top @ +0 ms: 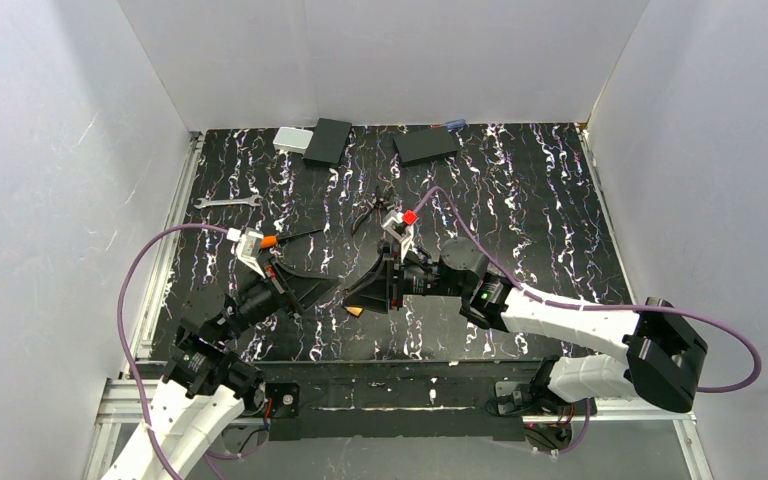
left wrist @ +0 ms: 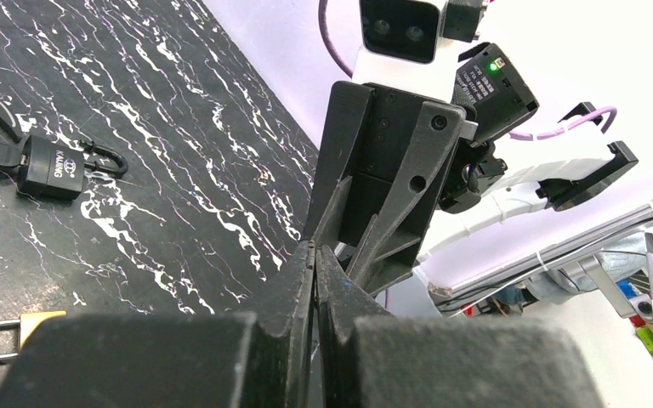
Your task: Unlock with the key
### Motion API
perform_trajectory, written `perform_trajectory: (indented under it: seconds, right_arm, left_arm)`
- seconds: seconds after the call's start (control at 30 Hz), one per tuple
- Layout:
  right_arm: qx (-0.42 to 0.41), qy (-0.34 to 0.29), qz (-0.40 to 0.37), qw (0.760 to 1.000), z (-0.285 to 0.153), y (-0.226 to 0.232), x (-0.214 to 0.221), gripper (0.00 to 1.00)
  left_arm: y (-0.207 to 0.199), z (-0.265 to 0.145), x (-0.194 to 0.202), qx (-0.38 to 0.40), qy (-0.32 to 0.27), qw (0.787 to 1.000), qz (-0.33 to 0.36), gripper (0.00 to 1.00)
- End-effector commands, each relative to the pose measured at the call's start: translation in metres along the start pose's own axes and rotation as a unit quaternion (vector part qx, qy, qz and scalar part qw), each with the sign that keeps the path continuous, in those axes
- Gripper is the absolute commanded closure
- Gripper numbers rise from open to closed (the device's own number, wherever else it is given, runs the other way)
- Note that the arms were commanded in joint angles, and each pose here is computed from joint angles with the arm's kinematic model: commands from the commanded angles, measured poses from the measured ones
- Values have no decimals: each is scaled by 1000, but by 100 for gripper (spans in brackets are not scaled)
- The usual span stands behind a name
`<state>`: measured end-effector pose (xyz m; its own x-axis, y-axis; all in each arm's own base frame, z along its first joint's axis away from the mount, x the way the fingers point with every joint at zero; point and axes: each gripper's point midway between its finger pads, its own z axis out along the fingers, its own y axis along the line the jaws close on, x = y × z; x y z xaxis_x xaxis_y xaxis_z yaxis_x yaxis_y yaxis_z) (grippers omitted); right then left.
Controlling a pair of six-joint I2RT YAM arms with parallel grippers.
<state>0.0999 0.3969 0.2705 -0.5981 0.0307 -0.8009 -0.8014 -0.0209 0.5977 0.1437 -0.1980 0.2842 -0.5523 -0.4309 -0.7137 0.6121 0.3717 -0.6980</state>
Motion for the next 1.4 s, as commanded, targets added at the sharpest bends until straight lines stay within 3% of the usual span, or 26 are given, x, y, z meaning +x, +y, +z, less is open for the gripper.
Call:
perform_trajectory:
  seconds: [0.0,0.23,0.47,0.63,0.7,0.77,0.97,1.07,1.33,1.37]
  right_arm:
    - [-29,-38,-26,999,6,21,-28,64]
    - [-28,-44,-29,998,7,22,-34,59]
    - [-35,-38,-27,998,11,23,-33,76]
    - [-34,-38,-24,998,12,23,-33,74]
    - [-33,-38,-24,998,12,23,-33,82]
    - [-32,-38,-25,998,11,22,-33,98]
    - [-25,-31,-30,999,6,19,-25,99]
    - [8,-16,-33,999,2,7,-17,99]
    - [161,46,-41,985,-31,-48,20,99]
    - [175,46,-41,983,-36,-53,22,99]
  left_arm:
    - [-1,0,-3,5,-12,1000,10,100]
    - [-2,-2,-4,4,-16,1000,13,100]
    - [-2,-3,-5,4,-17,1000,15,100]
    - [-1,-3,-4,3,-17,1000,16,100]
    - [-2,-3,-5,4,-18,1000,17,100]
    - [-2,-3,-4,4,-18,1000,17,100]
    - [2,-4,-3,-7,-17,1000,13,100]
    - [12,-9,3,-37,-4,999,8,59]
    - [38,-33,24,-148,74,986,15,5]
    - [44,-35,26,-163,78,983,13,2]
